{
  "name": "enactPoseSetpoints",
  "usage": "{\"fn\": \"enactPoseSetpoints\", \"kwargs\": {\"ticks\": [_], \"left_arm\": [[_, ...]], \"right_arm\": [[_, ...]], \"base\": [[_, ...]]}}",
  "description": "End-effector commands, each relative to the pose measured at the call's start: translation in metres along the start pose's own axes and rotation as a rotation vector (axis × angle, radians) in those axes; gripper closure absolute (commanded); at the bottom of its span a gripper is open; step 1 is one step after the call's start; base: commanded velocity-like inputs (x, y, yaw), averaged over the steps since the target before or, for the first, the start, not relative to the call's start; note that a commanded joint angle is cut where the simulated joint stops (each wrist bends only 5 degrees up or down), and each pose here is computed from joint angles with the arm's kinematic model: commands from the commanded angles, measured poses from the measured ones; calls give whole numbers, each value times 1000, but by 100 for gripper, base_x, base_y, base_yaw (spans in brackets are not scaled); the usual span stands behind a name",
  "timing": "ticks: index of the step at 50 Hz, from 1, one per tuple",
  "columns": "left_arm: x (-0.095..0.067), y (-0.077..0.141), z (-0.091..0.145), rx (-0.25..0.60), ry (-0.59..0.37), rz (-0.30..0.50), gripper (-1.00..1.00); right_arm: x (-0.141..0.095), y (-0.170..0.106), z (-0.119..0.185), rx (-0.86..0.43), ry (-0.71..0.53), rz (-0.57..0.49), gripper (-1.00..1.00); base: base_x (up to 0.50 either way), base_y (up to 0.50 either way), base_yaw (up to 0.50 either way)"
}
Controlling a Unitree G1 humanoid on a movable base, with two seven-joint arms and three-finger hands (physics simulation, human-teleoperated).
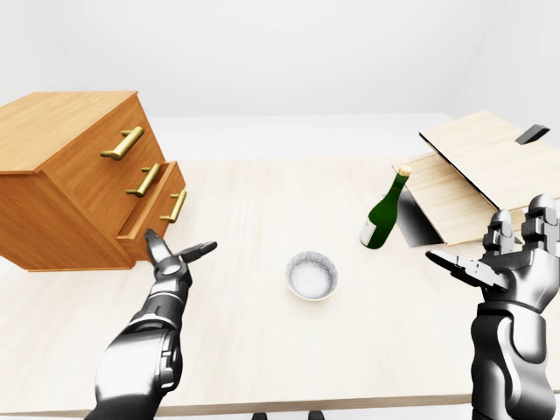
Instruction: Close the bottom drawer of the cabinet.
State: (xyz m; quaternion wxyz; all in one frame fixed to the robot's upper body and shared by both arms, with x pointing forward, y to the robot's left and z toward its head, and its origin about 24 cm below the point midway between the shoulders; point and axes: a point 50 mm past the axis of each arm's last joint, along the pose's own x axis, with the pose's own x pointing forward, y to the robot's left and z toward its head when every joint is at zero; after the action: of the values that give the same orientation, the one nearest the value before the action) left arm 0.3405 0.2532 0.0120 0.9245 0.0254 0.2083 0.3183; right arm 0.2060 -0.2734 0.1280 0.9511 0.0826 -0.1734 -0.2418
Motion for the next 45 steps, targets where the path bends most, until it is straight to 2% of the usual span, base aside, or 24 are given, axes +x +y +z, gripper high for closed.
{"fn": "enactPoseSetpoints", "kwargs": {"ticks": [1,8,17,30,34,37,38,39,45], "left_arm": [[4,19,-2,-60,32,139,-100],[6,25,-1,-78,33,154,-100],[9,31,5,-12,-15,160,-100],[10,34,7,2,-27,167,-100],[11,36,10,23,-41,172,-100],[12,40,16,76,-75,179,-100],[13,42,19,70,-76,185,-100],[14,46,19,13,-56,200,-100],[15,50,19,-17,-46,213,-100]], "right_arm": [[0,0,-1,0,4,-1,-100],[1,-1,-3,-1,11,-1,-100],[1,-1,-3,-1,12,-1,-100],[1,-1,-1,1,5,0,-100],[2,0,0,1,0,0,-100],[1,-1,0,1,1,0,-100],[1,-1,0,2,2,0,-100],[1,0,-1,1,2,0,-100],[1,0,0,2,0,0,-100]], "base": [[0,0,0],[0,0,0],[0,0,0],[0,0,0],[0,0,0],[0,0,0],[0,0,0],[0,0,0],[0,0,0]]}}
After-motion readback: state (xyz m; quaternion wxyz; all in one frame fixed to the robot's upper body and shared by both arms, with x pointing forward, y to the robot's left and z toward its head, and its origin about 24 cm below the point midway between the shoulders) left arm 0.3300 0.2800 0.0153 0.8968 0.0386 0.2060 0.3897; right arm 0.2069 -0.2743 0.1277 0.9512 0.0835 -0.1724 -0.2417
